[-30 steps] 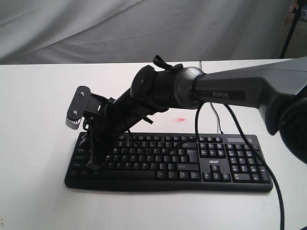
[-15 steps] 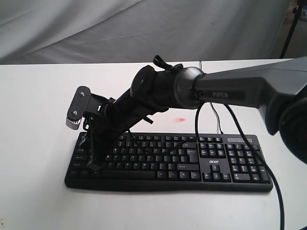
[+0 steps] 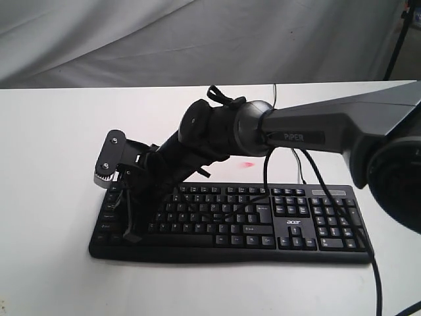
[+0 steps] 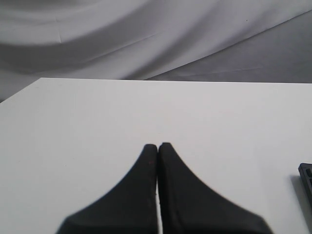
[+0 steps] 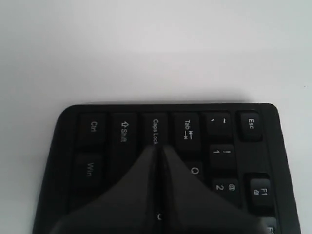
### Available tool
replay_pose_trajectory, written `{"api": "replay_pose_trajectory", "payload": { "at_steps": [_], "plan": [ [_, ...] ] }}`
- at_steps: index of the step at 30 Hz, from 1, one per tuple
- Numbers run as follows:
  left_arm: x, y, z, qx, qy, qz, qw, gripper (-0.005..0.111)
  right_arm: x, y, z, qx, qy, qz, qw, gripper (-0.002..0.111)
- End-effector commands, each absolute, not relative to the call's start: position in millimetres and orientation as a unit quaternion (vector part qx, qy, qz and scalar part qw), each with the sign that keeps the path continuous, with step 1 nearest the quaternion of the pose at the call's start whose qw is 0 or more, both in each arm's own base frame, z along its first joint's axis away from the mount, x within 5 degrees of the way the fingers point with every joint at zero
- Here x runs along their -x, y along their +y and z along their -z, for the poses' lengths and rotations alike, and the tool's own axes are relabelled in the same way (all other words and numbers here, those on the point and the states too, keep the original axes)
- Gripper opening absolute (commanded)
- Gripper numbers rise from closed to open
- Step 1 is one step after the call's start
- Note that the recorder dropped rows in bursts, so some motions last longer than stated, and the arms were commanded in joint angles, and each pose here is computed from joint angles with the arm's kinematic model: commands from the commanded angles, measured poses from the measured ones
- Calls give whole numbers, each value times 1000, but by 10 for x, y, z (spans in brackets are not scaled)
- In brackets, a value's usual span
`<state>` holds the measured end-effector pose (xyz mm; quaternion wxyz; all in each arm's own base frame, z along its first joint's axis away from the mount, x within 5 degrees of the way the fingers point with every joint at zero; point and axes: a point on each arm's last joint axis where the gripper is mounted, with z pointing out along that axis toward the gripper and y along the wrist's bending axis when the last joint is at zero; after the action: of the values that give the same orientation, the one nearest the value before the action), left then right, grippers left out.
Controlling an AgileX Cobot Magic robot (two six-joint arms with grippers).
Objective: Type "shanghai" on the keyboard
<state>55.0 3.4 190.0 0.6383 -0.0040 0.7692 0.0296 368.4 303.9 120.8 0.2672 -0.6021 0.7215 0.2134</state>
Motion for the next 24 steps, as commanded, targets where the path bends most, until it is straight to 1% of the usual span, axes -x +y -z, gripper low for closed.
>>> {"api": "replay_pose_trajectory", "payload": {
  "at_steps": [1, 4, 11, 20, 24],
  "plan": [
    [-549, 32, -1891, 3, 767, -28, 641, 1, -3675, 3061, -1186, 608, 716, -215, 265, 0],
    [-549, 32, -1891, 3, 767, -28, 641, 1, -3697, 3058, -1091, 606, 720, -207, 265, 0],
    [-549, 32, -1891, 3, 767, -28, 641, 1, -3690, 3058, -1091, 607, 720, -209, 263, 0],
    [-549, 32, -1891, 3, 767, -28, 641, 1, -3657, 3061, -1483, 609, 705, -219, 290, 0],
    [-549, 32, -1891, 3, 767, -28, 641, 1, -3656, 3060, -1513, 609, 704, -219, 293, 0]
  ]
}}
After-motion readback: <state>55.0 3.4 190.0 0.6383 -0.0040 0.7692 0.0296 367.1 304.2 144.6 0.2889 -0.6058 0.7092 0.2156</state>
